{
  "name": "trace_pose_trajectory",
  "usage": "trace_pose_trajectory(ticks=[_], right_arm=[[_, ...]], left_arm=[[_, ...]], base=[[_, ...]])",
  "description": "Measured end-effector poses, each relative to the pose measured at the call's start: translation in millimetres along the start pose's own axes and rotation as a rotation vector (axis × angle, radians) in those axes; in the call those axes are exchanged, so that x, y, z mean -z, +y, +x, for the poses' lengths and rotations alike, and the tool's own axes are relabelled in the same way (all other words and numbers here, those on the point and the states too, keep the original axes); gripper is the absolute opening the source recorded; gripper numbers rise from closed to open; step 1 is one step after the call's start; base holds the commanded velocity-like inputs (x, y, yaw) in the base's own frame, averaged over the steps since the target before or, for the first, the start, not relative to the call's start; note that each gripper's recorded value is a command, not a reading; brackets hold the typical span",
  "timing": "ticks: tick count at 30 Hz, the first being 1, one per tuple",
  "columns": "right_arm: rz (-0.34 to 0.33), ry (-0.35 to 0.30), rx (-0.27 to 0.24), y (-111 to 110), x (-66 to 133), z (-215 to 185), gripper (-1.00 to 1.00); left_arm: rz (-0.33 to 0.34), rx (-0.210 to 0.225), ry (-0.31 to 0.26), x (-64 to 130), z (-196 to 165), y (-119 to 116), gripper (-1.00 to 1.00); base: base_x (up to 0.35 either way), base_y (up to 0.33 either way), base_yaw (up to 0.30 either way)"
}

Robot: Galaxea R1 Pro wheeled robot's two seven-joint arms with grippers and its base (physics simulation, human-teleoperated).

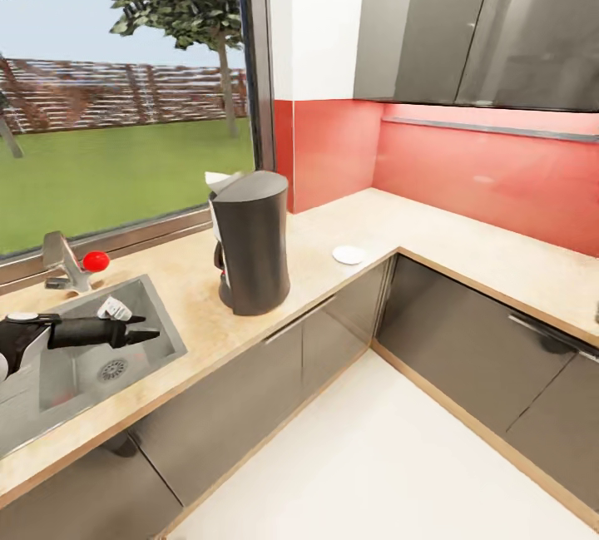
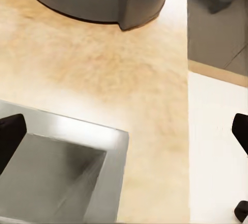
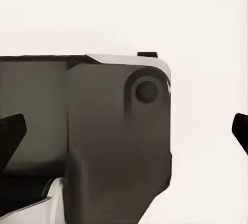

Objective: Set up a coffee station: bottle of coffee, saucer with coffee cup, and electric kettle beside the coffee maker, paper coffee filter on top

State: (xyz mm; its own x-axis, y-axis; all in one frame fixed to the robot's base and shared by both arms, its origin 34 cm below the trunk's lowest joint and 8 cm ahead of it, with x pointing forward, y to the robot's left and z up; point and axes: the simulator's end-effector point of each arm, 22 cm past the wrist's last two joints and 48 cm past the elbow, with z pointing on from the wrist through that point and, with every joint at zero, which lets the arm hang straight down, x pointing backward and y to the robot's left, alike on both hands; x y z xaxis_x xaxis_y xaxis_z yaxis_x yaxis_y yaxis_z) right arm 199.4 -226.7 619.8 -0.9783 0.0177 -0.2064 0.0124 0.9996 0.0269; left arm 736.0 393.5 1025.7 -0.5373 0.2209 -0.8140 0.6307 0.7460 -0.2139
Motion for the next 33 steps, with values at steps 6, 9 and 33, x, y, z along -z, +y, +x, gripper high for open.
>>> trace_pose_trajectory(ticks=[6,9,33], right_arm=[[0.000,0.000,0.000,-0.2,0.0,0.0,1.00],[0.000,0.000,0.000,-0.2,0.0,0.0,1.00],[0.000,-0.007,0.002,0.0,0.2,-2.0,1.00]], left_arm=[[0.002,-0.001,0.000,-0.4,-0.1,-0.6,1.00],[0.006,0.003,0.005,-1.0,3.8,-2.0,1.00],[0.070,-0.034,-0.018,-21.6,25.9,-30.3,1.00]], base=[[-0.228,-0.212,0.057],[-0.208,-0.181,0.221],[-0.019,-0.014,0.265]])
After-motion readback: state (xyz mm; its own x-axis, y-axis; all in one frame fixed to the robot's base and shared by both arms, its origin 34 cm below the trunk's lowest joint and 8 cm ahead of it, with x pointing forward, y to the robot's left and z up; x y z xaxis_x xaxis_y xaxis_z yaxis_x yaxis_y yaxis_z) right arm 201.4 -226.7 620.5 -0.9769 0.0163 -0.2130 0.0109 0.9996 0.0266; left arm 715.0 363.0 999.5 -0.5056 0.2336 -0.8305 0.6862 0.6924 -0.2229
